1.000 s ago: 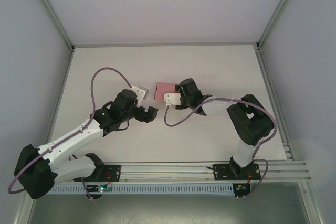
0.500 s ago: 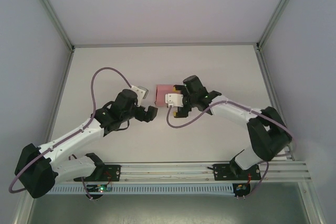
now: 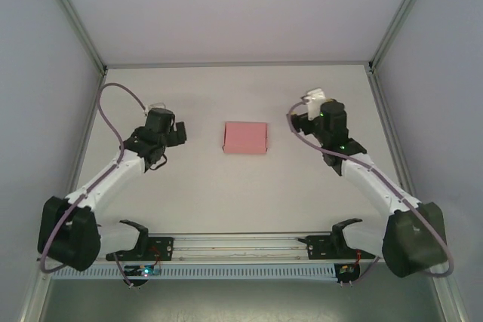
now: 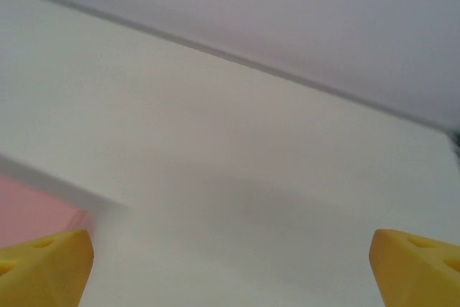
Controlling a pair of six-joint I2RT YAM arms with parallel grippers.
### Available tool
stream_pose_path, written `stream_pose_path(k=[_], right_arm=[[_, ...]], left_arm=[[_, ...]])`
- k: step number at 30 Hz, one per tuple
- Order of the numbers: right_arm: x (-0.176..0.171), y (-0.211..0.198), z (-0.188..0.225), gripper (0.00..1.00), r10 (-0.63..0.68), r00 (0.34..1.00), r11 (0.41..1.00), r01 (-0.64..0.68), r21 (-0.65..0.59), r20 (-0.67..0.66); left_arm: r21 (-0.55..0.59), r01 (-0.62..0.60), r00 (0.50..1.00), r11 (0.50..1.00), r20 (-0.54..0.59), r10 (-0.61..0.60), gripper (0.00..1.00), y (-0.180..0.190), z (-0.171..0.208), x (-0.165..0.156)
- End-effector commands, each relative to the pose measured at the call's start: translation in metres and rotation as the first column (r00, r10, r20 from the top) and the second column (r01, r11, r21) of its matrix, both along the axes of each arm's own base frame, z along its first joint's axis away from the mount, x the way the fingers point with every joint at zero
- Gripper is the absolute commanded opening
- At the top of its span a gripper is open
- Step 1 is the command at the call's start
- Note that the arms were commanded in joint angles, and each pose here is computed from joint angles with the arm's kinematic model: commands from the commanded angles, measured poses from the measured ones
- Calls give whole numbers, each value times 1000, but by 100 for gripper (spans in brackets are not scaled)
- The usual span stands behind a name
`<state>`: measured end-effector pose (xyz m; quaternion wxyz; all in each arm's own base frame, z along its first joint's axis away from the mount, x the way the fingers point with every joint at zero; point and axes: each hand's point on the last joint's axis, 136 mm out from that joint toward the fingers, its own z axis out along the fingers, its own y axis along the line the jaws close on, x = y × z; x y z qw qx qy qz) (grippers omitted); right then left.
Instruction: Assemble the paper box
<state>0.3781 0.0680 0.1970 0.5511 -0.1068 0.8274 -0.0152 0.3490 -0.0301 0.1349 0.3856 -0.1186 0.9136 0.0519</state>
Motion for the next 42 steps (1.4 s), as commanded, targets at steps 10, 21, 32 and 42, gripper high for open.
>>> stream_pose_path(k=[10, 21, 32, 42], right_arm=[[-20, -37, -40, 98, -102, 979, 993, 89, 81, 179], [-1, -55, -74, 98, -122, 974, 987, 99, 126, 191], [13, -68, -83, 98, -156, 978, 975, 129, 182, 142], [13, -68, -83, 98, -156, 977, 975, 129, 183, 144]], left_arm=[[162, -131, 971, 978, 222, 93, 100, 60, -2, 23], [163, 41, 939, 986, 331, -94, 100, 48, -26, 43], [81, 146, 905, 986, 391, -166, 100, 44, -48, 48], [79, 145, 910, 986, 381, -164, 100, 44, -48, 47]])
